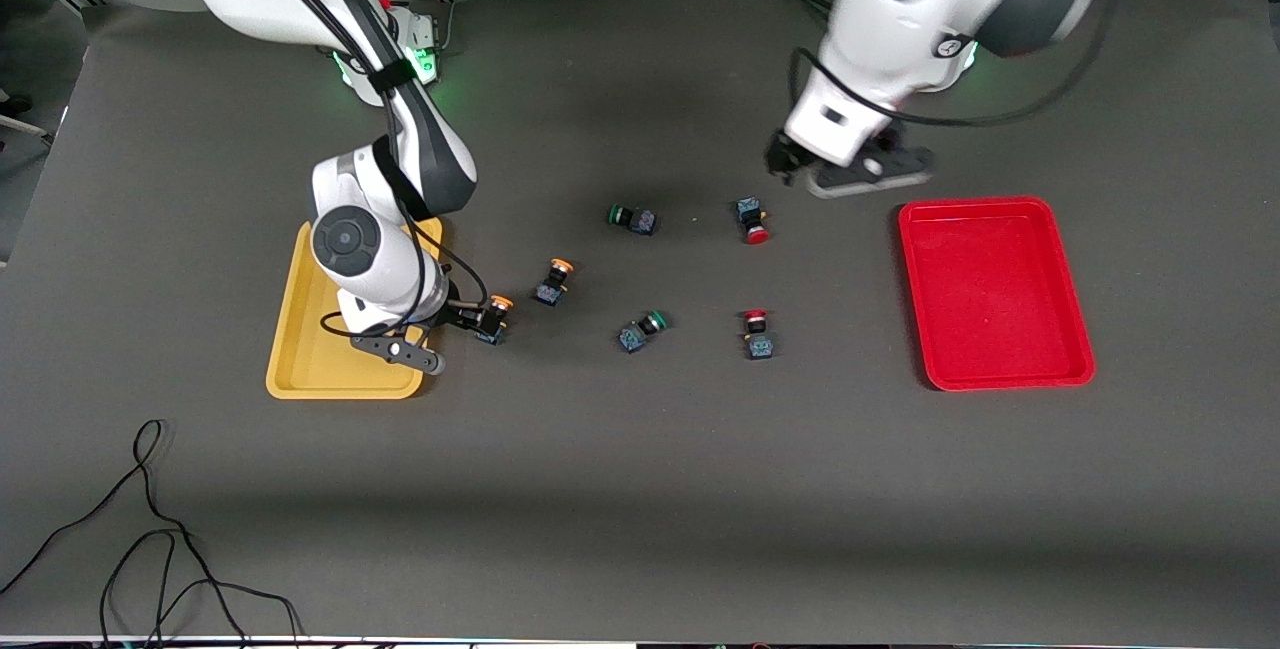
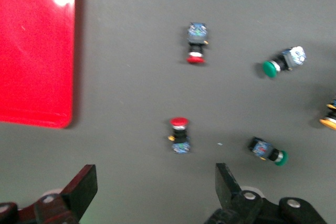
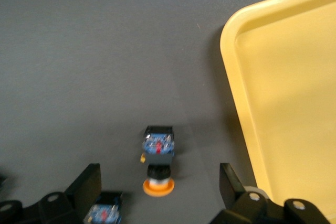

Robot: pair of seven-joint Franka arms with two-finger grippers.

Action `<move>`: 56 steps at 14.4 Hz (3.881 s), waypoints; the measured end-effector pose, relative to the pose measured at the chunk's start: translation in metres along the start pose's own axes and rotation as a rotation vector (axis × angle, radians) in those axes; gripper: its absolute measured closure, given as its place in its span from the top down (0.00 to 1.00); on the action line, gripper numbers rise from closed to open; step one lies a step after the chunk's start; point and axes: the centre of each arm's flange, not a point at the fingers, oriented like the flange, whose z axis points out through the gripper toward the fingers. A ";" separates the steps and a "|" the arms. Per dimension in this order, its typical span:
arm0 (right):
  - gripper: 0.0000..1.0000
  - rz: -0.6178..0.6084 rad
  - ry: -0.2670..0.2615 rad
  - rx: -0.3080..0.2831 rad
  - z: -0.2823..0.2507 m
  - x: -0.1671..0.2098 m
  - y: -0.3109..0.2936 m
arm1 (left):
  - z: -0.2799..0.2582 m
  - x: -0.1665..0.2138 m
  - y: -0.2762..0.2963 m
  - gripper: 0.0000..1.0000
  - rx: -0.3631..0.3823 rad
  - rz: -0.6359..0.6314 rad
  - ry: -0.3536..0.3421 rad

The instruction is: Place red and yellow buttons in trays

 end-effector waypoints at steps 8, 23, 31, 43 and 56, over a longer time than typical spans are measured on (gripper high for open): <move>1.00 0.001 0.036 -0.009 0.075 -0.017 -0.001 | 0.179 -0.048 0.005 1.00 -0.039 -0.050 0.029; 0.41 0.028 0.048 0.007 0.036 -0.006 -0.008 | 0.300 -0.025 0.004 0.46 -0.023 0.045 0.046; 0.41 0.006 -0.065 0.018 -0.101 0.043 0.116 | 0.212 0.029 0.009 0.09 0.033 0.002 0.029; 0.41 -0.102 -0.091 -0.035 0.043 0.006 0.218 | 0.308 -0.021 0.013 1.00 0.035 -0.229 -0.051; 1.00 0.061 -0.031 0.045 -0.115 0.036 0.092 | 0.224 0.022 0.015 0.41 0.050 -0.031 -0.061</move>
